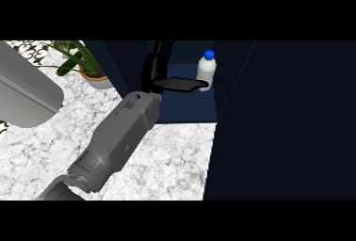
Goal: Pick up the bottled water, place it into the cabinet and close the cabinet
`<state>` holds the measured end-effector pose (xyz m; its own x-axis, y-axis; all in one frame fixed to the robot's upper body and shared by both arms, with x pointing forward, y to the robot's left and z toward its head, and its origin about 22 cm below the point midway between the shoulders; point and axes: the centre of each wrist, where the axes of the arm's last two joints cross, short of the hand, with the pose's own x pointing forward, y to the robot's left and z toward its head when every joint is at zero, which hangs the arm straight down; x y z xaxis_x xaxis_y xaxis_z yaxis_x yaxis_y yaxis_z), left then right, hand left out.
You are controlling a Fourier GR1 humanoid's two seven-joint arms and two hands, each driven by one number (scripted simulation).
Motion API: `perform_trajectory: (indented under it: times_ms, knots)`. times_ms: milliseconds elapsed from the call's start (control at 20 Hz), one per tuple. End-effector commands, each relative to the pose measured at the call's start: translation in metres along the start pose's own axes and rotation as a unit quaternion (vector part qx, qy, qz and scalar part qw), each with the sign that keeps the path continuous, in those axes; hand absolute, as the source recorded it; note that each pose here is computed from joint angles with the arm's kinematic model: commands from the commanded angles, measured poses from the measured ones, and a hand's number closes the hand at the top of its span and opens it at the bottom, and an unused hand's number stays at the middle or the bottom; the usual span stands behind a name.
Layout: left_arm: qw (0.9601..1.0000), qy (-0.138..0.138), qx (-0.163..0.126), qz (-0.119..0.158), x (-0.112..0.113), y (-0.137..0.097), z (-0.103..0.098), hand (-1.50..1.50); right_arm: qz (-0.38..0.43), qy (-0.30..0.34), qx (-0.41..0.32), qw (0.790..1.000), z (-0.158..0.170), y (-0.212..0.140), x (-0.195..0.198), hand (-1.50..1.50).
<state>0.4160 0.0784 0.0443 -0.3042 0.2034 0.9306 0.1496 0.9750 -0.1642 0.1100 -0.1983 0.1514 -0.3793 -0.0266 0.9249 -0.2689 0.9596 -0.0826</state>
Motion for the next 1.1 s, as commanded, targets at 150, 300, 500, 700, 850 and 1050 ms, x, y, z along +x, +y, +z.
perform_trajectory:
  times_ms: [150, 300, 500, 700, 850, 1050]
  knots:
    - [0.9988, 0.025, -0.021, 0.037, -0.009, 0.000, 0.052, 1.50, -0.004, 0.001, -0.007, 1.000, 0.015, 0.001, 0.021, -1.50]
    - [0.9987, 0.019, -0.014, 0.045, -0.010, -0.002, 0.073, 1.50, 0.026, -0.018, 0.015, 0.999, 0.010, -0.002, 0.036, -1.50]
    - [0.9988, 0.031, -0.017, 0.035, 0.001, 0.035, 0.098, 1.50, 0.063, 0.008, 0.067, 0.996, 0.012, 0.007, 0.021, 1.50]
    - [0.9980, 0.041, -0.017, 0.045, 0.008, 0.029, 0.143, 1.50, 0.065, 0.035, 0.127, 0.989, 0.005, 0.008, 0.025, 1.50]
    - [0.9994, 0.017, 0.001, 0.029, 0.018, 0.061, 0.163, 1.50, 0.035, 0.056, 0.155, 0.986, 0.006, 0.012, 0.029, 1.50]
    - [0.9995, 0.019, 0.012, 0.023, 0.045, 0.076, 0.188, 1.50, -0.022, 0.065, 0.163, 0.984, -0.003, 0.037, 0.027, 1.50]
